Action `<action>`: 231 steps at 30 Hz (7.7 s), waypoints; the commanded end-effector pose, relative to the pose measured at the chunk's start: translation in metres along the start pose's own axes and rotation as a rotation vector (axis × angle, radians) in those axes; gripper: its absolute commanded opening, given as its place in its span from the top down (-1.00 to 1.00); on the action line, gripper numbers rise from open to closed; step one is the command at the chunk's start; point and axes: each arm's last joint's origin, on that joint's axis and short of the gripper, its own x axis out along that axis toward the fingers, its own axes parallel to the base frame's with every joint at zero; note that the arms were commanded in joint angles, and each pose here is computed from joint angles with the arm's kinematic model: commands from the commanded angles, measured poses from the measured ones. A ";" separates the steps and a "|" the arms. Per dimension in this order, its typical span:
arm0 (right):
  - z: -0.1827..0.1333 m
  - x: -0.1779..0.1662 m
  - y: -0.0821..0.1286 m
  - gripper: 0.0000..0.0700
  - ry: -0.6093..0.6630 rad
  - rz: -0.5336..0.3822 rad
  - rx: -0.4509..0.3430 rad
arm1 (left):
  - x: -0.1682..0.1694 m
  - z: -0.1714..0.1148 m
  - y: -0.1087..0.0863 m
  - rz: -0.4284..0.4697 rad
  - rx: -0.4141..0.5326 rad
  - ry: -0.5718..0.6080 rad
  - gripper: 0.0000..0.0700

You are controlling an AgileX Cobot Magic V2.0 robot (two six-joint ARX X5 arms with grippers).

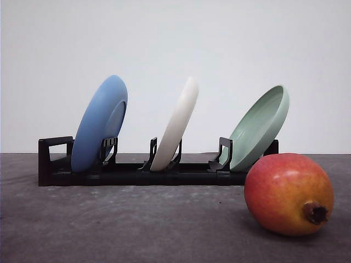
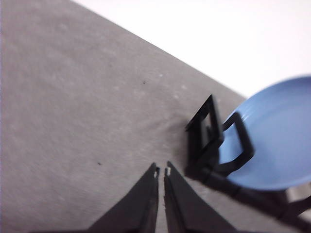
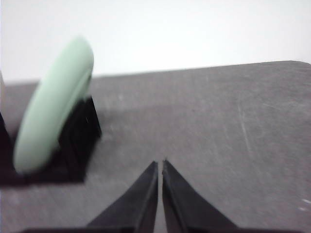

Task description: Place pomegranate in white plate

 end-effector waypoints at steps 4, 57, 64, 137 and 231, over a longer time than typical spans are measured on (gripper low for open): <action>0.013 -0.002 0.002 0.97 -0.082 0.024 0.193 | 0.000 0.010 -0.006 -0.102 -0.153 -0.096 1.00; 0.107 0.008 0.050 0.12 0.429 0.375 -0.069 | 0.016 0.112 -0.126 -0.408 0.564 0.497 0.22; 0.108 0.009 0.050 -0.20 0.423 0.376 -0.069 | 0.016 0.113 -0.127 -0.431 0.560 0.493 -0.12; 0.108 0.008 0.051 -0.20 0.426 0.380 -0.056 | 0.162 -0.035 -0.272 -0.577 0.639 0.423 0.97; 0.107 0.008 0.050 -0.20 0.443 0.376 -0.056 | -0.009 -0.124 -0.209 -0.803 1.243 0.423 0.96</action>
